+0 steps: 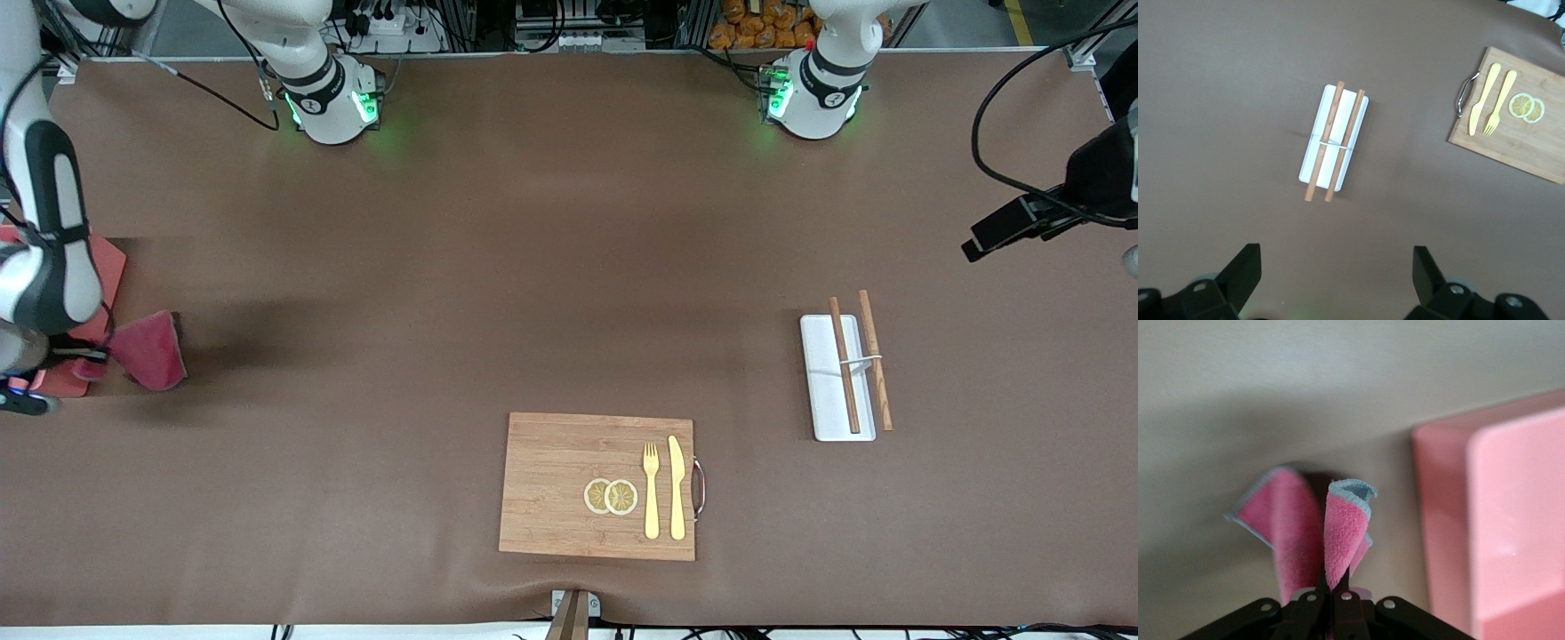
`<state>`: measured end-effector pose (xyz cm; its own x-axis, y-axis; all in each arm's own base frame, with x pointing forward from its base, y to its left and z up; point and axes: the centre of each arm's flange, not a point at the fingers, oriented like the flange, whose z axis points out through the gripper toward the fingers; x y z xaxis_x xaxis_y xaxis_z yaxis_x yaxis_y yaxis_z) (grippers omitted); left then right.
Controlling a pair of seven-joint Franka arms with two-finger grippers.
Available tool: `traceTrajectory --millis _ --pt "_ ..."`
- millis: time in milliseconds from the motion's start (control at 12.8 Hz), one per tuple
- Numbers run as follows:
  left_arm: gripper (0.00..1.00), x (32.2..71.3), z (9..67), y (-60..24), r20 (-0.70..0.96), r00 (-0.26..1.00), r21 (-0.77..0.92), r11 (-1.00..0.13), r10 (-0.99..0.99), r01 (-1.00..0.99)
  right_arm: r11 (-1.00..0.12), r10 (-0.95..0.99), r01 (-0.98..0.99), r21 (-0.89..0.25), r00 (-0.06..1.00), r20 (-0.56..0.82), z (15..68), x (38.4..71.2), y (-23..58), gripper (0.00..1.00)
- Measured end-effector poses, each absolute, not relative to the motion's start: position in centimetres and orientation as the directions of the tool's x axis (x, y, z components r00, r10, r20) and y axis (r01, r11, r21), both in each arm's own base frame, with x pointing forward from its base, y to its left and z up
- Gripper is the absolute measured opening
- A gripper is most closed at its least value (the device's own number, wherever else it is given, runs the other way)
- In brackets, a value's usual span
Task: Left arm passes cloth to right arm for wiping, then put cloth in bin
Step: 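Release the cloth from the left gripper and carry it toward the pink bin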
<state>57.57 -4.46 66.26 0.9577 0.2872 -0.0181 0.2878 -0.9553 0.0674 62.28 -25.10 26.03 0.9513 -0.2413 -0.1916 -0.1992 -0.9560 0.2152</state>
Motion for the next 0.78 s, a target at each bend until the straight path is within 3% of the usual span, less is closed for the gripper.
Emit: traceTrajectory --millis 312,780 --pt "1.0 56.9 65.1 -2.2 -0.039 0.96 0.033 -0.96 0.278 0.279 -0.954 -0.298 -0.287 0.085 0.938 -0.175 23.3 64.9 -17.5 0.02" --pt "1.0 54.8 64.6 -1.8 -0.053 0.969 0.014 -0.97 0.241 0.242 -0.861 -0.493 -0.507 -0.04 0.851 -0.181 23.8 68.0 2.0 0.02"
